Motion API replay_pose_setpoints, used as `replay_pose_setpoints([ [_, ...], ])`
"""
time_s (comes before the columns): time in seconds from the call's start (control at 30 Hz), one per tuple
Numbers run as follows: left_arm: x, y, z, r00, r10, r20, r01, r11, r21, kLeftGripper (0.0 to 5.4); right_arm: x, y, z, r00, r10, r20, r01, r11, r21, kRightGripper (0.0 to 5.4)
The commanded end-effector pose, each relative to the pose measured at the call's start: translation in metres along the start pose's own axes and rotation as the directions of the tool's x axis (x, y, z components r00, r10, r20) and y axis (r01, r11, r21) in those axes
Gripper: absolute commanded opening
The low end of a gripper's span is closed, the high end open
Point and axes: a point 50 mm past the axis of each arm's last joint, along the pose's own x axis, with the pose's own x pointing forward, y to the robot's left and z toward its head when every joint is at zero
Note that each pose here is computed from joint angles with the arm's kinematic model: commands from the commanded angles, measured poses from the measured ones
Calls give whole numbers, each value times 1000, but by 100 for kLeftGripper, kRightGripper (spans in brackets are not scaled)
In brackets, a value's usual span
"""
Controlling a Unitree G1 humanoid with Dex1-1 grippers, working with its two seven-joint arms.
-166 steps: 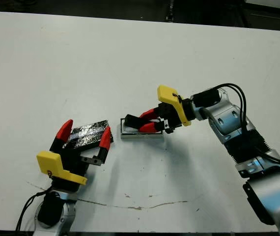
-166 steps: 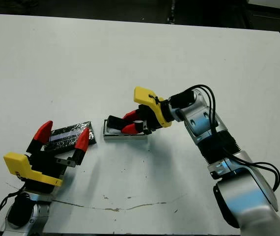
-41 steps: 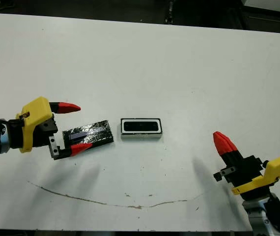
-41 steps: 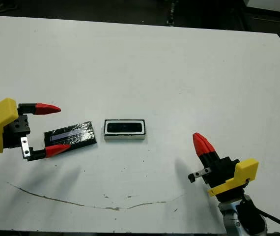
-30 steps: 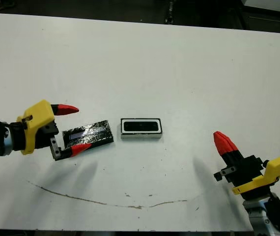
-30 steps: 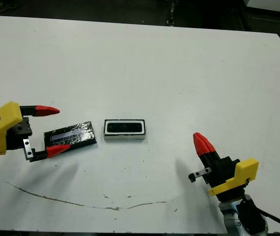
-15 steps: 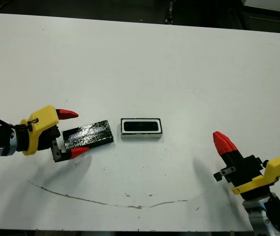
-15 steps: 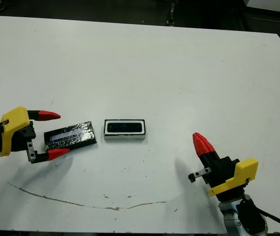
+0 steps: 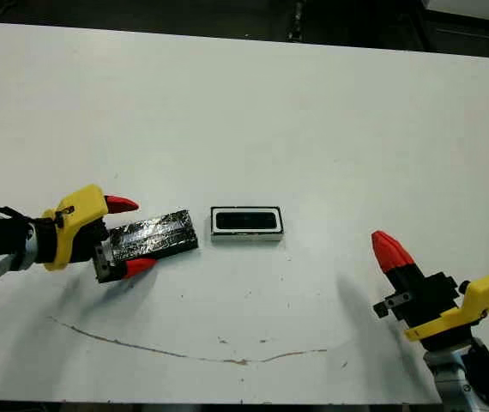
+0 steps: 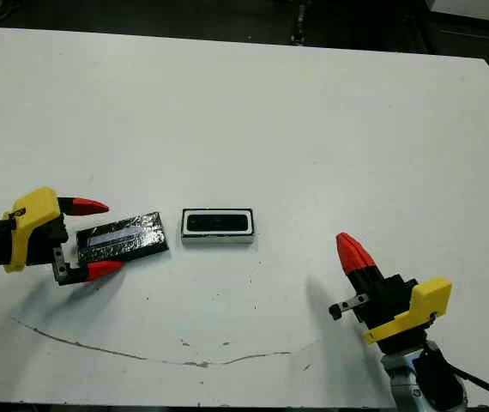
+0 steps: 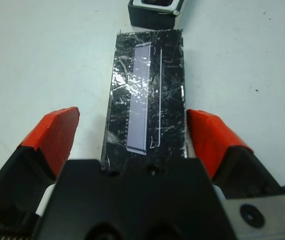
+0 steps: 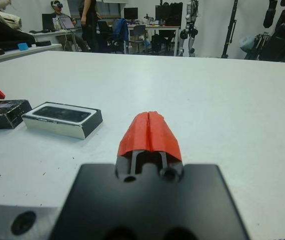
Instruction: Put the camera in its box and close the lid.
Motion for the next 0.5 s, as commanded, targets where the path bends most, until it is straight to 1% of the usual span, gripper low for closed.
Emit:
replay_pose_setpoints([
  [0.03,0,-1,-6,1000,-6,-30,5,999,-51,540,-3,-1,-2,1000,-8,-28,8,1000,-3,0],
  [0.2,1,-3,-7,999,-18,-29,16,998,-55,540,-4,-1,-3,1000,-6,-25,6,1000,5,0],
  [0.27,1,-3,-7,999,-30,-24,28,998,-54,530,-4,0,-3,1000,-6,-27,6,1000,3,0],
  [0.37,2,-4,-7,998,-49,-35,48,999,-24,502,-4,0,-3,1000,-3,-30,4,1000,10,0],
  [0.5,3,-5,-7,997,-70,-32,68,996,-50,441,-5,-1,-4,1000,-4,-24,4,1000,16,0],
])
